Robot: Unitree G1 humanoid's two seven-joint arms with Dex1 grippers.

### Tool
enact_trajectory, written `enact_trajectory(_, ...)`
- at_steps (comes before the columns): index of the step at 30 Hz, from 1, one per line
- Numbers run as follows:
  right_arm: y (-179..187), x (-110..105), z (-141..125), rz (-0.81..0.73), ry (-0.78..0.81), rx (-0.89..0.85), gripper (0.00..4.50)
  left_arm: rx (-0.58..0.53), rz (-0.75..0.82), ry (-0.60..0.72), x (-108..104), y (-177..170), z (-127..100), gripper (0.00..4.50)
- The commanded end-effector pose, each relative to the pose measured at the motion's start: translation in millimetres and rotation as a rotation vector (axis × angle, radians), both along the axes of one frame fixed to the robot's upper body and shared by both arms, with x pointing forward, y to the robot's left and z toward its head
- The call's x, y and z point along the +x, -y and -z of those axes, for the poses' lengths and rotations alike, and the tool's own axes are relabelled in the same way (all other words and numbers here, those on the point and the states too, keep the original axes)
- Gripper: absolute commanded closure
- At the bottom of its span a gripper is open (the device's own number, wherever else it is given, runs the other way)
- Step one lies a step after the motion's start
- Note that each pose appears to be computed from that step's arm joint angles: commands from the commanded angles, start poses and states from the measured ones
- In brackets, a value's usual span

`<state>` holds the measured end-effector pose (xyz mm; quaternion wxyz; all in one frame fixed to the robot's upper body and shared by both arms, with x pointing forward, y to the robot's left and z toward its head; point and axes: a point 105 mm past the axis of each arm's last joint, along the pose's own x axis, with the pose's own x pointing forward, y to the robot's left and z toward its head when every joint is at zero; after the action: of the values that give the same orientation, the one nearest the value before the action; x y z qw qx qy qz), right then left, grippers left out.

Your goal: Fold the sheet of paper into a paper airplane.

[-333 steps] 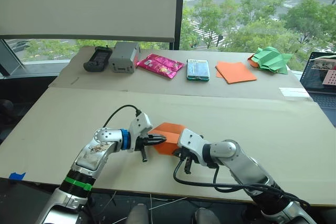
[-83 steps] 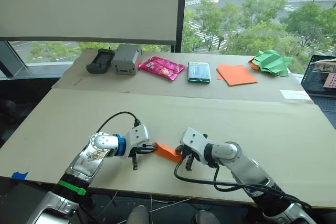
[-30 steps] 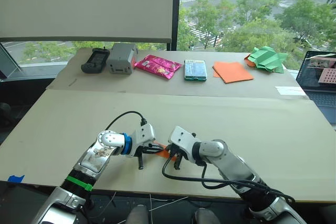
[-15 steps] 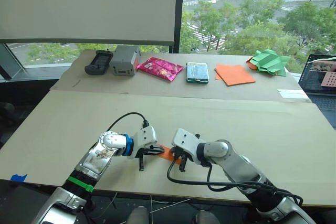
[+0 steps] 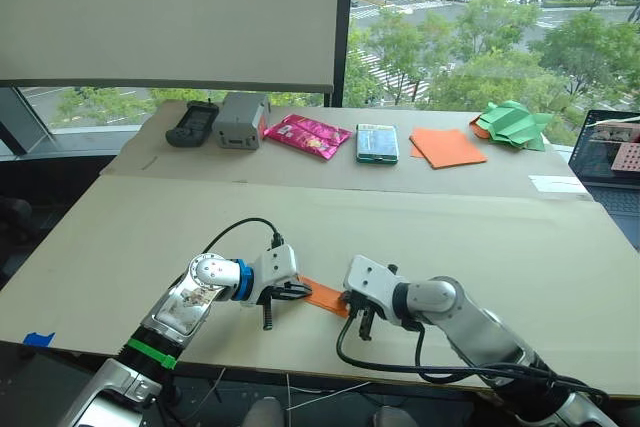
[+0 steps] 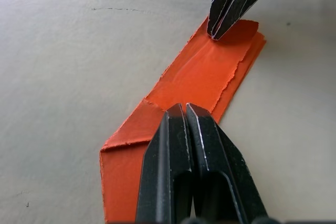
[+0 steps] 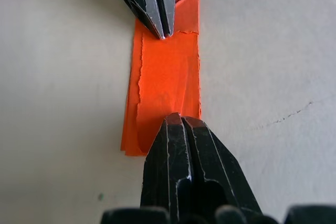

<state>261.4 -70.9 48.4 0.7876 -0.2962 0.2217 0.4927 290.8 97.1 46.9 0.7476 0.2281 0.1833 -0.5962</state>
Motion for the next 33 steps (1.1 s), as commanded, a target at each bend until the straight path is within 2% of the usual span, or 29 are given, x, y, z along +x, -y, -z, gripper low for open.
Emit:
enact_trajectory(1,59.1,-34.9,70.6,0.157,-0.313,-0.224,4.48,0.098,-0.026,-0.076,-6.7,-15.3,25.6,4.38)
enact_trajectory(6,58.3,-29.5,56.2,0.158,-0.267,-0.183,4.48,0.097,-0.023,-0.073,-5.5,-14.3,25.0,4.38)
enact_trajectory(9,32.5,-13.7,13.7,0.095,-0.129,0.02,4.48,0.101,-0.019,-0.071,-4.9,-13.5,25.6,4.38)
enact_trajectory(11,13.6,-8.3,-28.8,0.039,-0.017,0.201,4.48,0.099,-0.015,-0.068,-3.3,-11.6,24.4,4.38)
enact_trajectory(13,4.0,-8.5,-50.7,0.012,0.03,0.3,4.48,0.098,-0.012,-0.067,-2.2,-10.8,23.7,4.38)
enact_trajectory(16,-7.1,-7.7,-64.1,-0.008,0.067,0.376,4.48,0.099,-0.007,-0.067,-1.9,-10.4,23.6,4.38)
enact_trajectory(20,-17.3,-5.3,-58.6,-0.01,0.066,0.372,4.48,0.099,-0.006,-0.067,-1.1,-10.5,22.9,4.38)
enact_trajectory(22,-21.5,-1.5,-42.5,0.006,0.045,0.321,4.48,0.098,-0.005,-0.063,-0.1,-10.0,21.5,4.38)
enact_trajectory(24,-16.4,1.9,-15.6,0.056,-0.003,0.228,4.48,0.095,-0.005,-0.054,1.8,-8.8,18.5,4.38)
enact_trajectory(26,-10.3,-1.1,1.2,0.069,-0.038,0.178,4.48,0.093,0.002,-0.042,3.9,-6.2,15.2,4.38)
enact_trajectory(33,6.3,-5.7,28.7,0.144,-0.128,0.091,4.48,0.063,0.051,-0.022,9.4,11.9,5.1,4.38)
